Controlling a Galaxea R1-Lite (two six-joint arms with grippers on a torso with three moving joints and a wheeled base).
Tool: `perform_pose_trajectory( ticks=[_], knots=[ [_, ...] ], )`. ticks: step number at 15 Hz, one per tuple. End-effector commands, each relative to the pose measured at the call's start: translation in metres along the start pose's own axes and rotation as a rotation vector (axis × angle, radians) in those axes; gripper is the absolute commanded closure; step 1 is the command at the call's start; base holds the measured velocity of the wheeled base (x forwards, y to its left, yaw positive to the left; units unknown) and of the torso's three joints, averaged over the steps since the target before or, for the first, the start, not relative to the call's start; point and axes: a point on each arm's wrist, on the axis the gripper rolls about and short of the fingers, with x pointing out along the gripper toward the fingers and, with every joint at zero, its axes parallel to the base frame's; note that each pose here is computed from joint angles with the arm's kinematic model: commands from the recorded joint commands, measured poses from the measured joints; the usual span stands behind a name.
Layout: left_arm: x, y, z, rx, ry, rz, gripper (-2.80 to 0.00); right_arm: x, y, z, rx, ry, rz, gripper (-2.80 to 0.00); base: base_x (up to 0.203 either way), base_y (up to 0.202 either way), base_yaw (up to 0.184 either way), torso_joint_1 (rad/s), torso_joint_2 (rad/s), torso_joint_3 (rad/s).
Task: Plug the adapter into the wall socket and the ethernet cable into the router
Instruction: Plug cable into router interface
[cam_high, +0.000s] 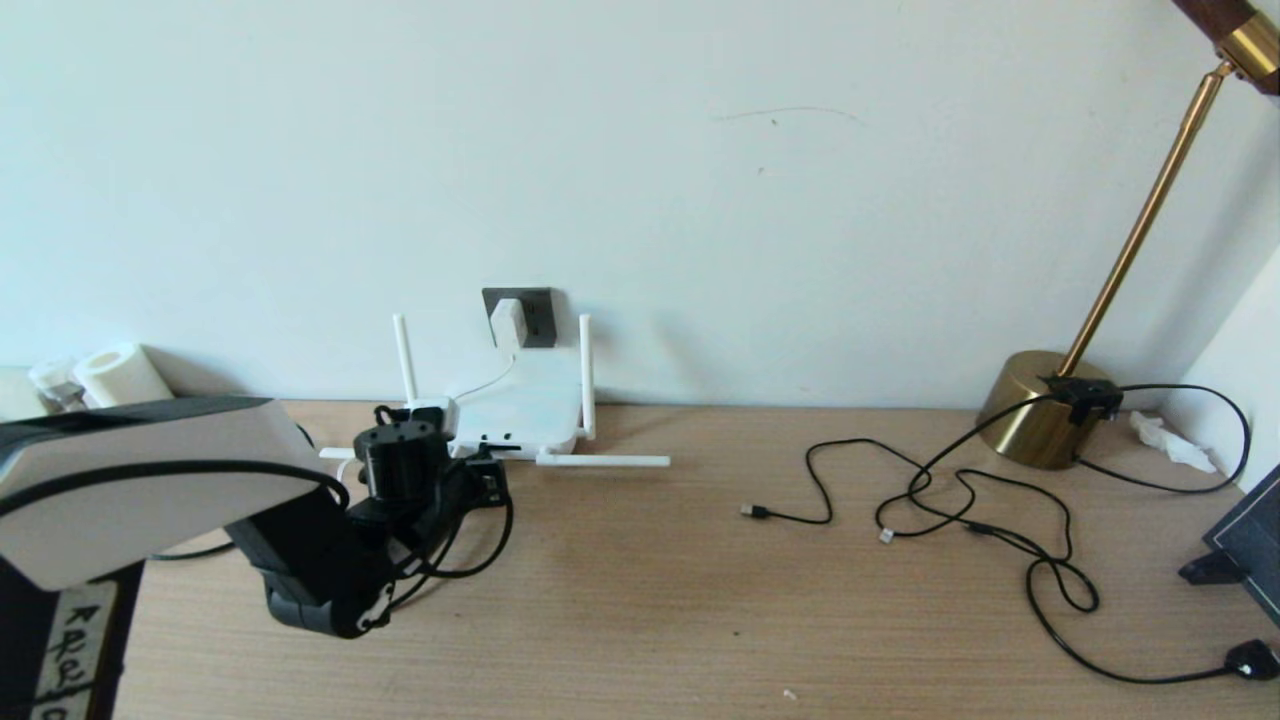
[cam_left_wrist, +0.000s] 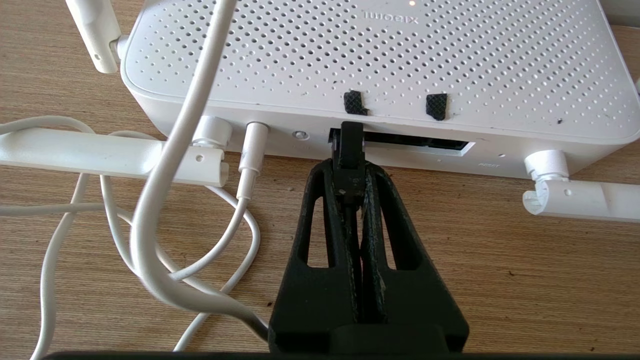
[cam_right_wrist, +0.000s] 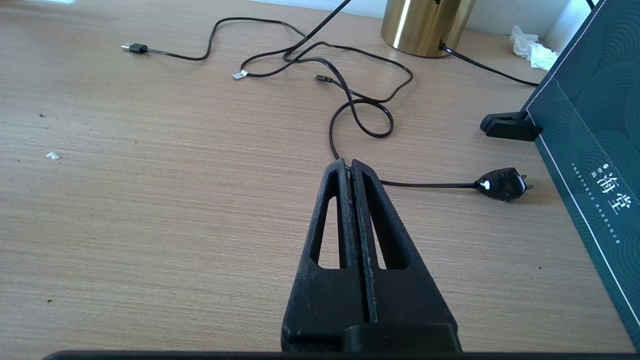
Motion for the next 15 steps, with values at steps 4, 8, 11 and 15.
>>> perform_pose_trajectory(
  ticks=[4,8,11,15],
  knots=[
    [-0.002,-0.001,0.003,0.014,-0.013,-0.002,0.00,0.000,0.000,0.000,-0.001,0.001,0.001,0.00,0.000,0.000,0.000,0.000,0.00,0.000],
    [-0.006,-0.002,0.010,0.005,-0.036,-0.011,-2.80,0.000,0.000,0.000,-0.001,0.002,0.001,0.00,0.000,0.000,0.000,0.000,0.00,0.000],
    [-0.016,-0.006,0.017,0.007,-0.044,-0.026,-2.80,0.000,0.000,0.000,-0.001,0.001,0.001,0.00,0.000,0.000,0.000,0.000,0.00,0.000],
    [-0.034,-0.008,0.020,0.011,-0.033,-0.040,-2.80,0.000,0.000,0.000,-0.001,0.000,0.001,0.00,0.000,0.000,0.000,0.000,0.00,0.000]
  ],
)
